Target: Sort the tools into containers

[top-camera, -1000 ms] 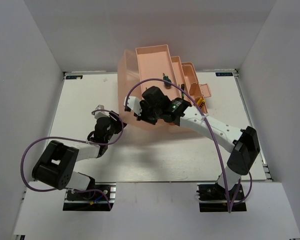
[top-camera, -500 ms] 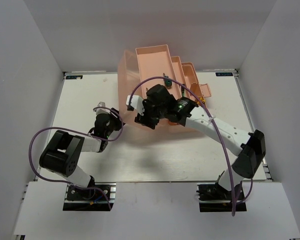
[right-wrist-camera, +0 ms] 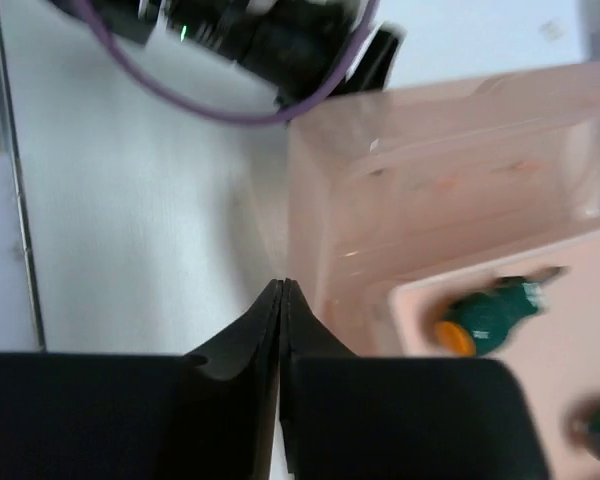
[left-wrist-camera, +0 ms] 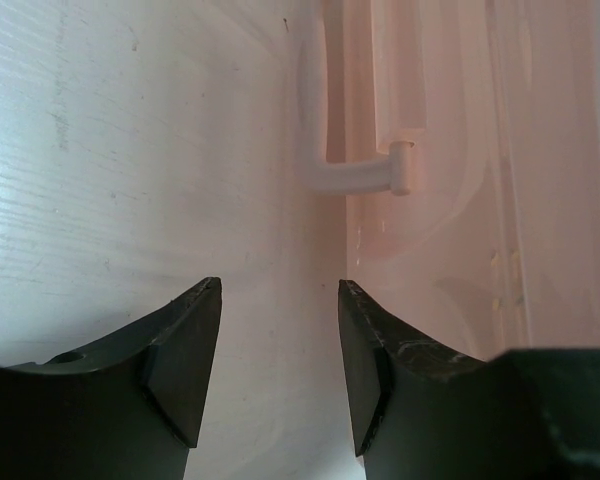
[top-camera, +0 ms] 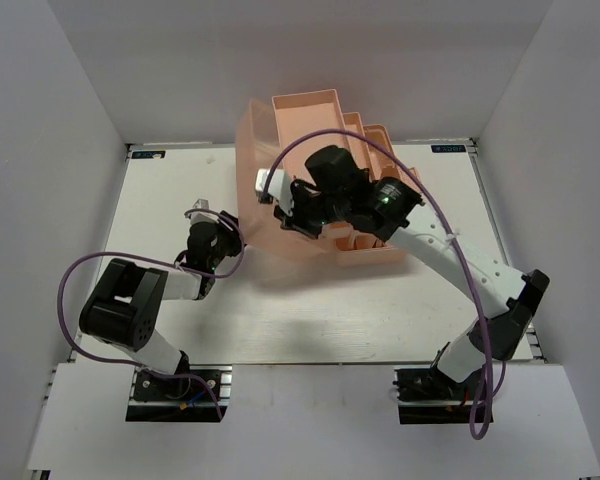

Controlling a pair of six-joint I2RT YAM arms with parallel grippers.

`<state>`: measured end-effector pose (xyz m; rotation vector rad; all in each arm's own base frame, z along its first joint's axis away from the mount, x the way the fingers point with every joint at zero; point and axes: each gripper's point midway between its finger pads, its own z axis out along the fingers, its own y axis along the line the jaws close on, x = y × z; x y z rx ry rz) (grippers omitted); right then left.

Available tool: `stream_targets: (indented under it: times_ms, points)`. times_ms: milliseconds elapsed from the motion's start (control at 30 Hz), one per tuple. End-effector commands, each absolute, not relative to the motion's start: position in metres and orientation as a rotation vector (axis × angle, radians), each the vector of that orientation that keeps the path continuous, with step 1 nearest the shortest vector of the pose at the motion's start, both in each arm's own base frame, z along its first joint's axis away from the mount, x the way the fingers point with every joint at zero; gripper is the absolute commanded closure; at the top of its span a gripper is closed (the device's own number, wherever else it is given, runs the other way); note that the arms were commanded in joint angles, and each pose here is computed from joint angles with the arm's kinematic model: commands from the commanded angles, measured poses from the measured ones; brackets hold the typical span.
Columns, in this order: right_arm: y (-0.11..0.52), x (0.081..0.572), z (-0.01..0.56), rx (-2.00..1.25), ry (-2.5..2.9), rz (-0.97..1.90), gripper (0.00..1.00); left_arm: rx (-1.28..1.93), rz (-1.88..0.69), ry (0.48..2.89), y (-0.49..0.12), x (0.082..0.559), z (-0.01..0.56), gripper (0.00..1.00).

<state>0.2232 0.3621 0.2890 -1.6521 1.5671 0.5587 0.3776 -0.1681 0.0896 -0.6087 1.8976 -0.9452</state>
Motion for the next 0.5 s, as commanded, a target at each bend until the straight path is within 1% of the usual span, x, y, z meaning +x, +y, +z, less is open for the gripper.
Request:
stream_targets:
  times_ms: [0,67,100,133,167,200,233,267,300,333,367,400,433,467]
  points:
    - [0.359,0.228,0.363,-1.446,1.514,0.585,1.0,-0.541,-1.014,1.821,-0.178,0.393,0.124,0.4]
    - [0.346,0.255,0.394,-1.289,1.509,0.456,1.0,-0.529,-1.009,1.816,-0.179,0.396,0.129,0.4]
    - [0.32,0.289,0.403,-1.134,1.568,0.254,1.0,-0.516,-1.007,1.806,-0.179,0.398,0.135,0.4]
    - [0.312,0.299,0.409,-1.075,1.575,0.192,1.0,-0.521,-1.001,1.821,-0.179,0.397,0.131,0.4]
    - [0.306,0.316,0.431,-0.984,1.517,0.13,1.0,-0.504,-0.996,1.812,-0.179,0.399,0.137,0.4]
    - [0.292,0.333,0.417,-0.974,1.532,0.015,1.0,-0.519,-0.98,1.831,-0.177,0.398,0.131,0.4]
    - [0.266,0.355,0.436,-0.836,1.505,-0.153,1.0,-0.498,-0.979,1.81,-0.178,0.403,0.143,0.4]
    - [0.25,0.37,0.441,-0.784,1.491,-0.215,1.0,-0.485,-0.969,1.811,-0.178,0.403,0.142,0.4]
    - [0.228,0.387,0.421,-0.781,1.534,-0.309,1.0,-0.481,-0.972,1.802,-0.179,0.406,0.152,0.4]
    - [0.216,0.394,0.417,-0.749,1.559,-0.32,1.0,-0.47,-0.964,1.803,-0.179,0.407,0.153,0.4]
    - [0.175,0.413,0.405,-0.685,1.628,-0.39,1.0,-0.455,-0.954,1.803,-0.179,0.409,0.155,0.4]
    - [0.166,0.416,0.383,-0.673,1.706,-0.348,1.0,-0.447,-0.962,1.78,-0.18,0.412,0.167,0.4]
    - [0.155,0.42,0.372,-0.653,1.75,-0.333,1.0,-0.436,-0.948,1.792,-0.18,0.413,0.167,0.4]
    - [0.103,0.436,0.362,-0.555,1.827,-0.385,1.0,-0.407,-0.948,1.784,-0.182,0.414,0.173,0.4]
